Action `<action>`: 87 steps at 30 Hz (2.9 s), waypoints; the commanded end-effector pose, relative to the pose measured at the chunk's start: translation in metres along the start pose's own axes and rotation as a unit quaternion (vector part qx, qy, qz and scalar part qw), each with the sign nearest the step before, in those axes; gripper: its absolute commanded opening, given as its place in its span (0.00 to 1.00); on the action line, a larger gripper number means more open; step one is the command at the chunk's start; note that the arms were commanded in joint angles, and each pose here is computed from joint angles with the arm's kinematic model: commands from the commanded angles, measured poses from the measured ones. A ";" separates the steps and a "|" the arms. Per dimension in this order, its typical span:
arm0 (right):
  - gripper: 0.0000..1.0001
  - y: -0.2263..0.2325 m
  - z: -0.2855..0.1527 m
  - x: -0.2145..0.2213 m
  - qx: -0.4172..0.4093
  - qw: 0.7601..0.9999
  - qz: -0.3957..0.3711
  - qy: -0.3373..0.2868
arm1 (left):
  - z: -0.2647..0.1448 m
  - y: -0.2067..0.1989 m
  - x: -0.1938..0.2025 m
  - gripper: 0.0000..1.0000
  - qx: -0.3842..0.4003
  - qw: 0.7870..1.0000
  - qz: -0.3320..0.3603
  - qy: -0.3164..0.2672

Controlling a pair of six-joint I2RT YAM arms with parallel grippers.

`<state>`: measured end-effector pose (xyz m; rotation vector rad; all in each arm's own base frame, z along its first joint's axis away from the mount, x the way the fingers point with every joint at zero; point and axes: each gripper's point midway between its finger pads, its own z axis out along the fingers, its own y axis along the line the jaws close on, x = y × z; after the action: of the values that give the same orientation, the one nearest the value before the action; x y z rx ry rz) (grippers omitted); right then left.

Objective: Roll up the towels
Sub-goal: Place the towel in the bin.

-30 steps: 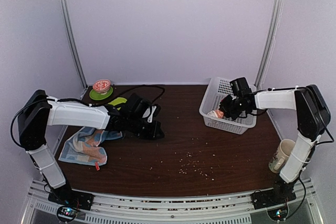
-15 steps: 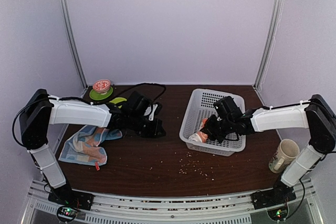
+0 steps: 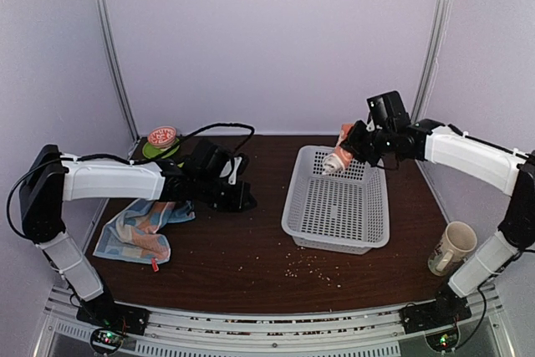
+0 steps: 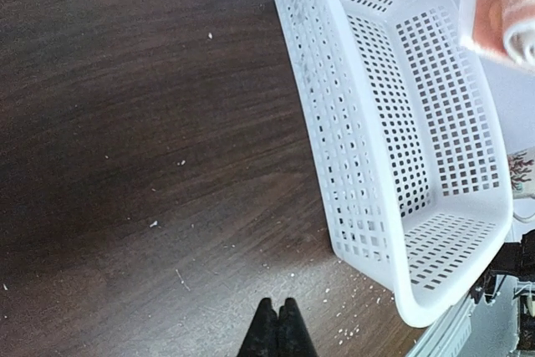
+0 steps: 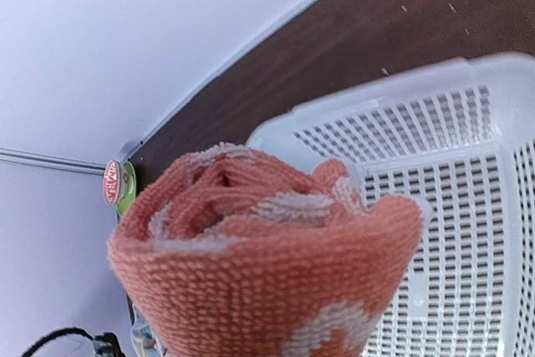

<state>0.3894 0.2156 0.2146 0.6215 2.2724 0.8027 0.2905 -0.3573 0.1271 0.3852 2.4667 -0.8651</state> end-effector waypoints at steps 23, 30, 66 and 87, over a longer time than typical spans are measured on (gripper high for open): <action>0.00 -0.037 0.077 0.048 0.090 0.848 -0.440 0.282 | 0.025 -0.053 -0.030 0.00 0.142 0.990 0.019 0.012; 0.00 -0.024 0.070 0.067 0.041 0.822 -0.481 0.303 | 0.025 -0.050 -0.023 0.00 0.143 0.989 0.020 0.019; 0.46 -0.097 0.115 0.001 0.278 0.779 -0.514 0.226 | 0.047 -0.035 0.000 0.00 0.137 0.989 -0.001 0.056; 0.06 -0.109 0.080 -0.044 0.271 0.887 -0.354 0.121 | 0.049 -0.038 -0.003 0.00 0.146 0.988 -0.010 0.051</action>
<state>0.4427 0.1448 0.0810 -0.3359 2.7802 -0.2610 0.2871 -0.4144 0.1110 0.5296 2.4825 -1.2215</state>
